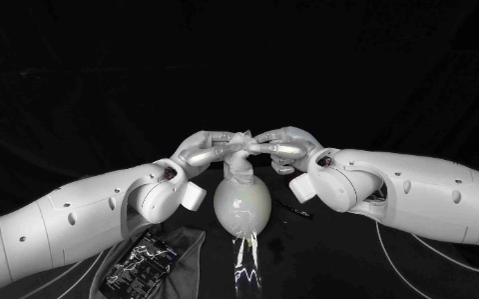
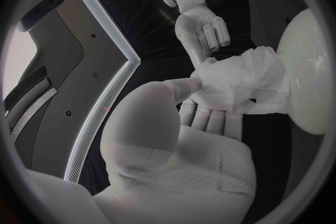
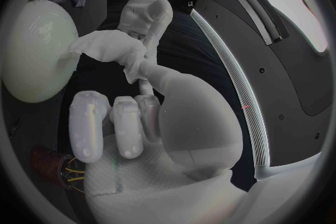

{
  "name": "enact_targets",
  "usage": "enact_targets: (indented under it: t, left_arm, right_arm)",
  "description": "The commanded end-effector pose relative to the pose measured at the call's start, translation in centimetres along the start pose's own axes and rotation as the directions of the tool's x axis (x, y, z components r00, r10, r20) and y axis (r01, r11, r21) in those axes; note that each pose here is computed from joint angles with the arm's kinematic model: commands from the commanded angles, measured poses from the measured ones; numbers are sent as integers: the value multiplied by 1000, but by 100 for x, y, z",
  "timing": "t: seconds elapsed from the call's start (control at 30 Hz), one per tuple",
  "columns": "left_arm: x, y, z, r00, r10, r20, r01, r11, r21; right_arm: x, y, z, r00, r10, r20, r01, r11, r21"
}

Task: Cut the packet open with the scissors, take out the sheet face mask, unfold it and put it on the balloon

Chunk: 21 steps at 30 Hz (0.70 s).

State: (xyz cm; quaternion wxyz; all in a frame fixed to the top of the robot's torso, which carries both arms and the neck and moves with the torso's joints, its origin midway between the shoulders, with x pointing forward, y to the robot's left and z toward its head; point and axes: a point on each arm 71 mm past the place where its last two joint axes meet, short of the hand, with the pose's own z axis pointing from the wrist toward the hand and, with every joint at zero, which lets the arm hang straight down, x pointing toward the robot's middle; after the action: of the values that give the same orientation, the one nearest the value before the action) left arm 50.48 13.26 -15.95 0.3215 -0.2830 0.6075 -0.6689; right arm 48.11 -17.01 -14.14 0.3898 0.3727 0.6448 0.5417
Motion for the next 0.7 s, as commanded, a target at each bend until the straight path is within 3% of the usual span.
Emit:
enact_targets:
  t: [0.03, 0.7]
  left_arm:
    - [21, -28, 7, 999, 35, 4, -35, 999, 40]
    - [8, -33, 9, 999, 39, 22, -41, 998, 49]
  right_arm:
    - [-5, 30, -8, 999, -37, 23, 37, 999, -18]
    - [13, 102, -47, 983, -172, 63, 177, 979, -98]
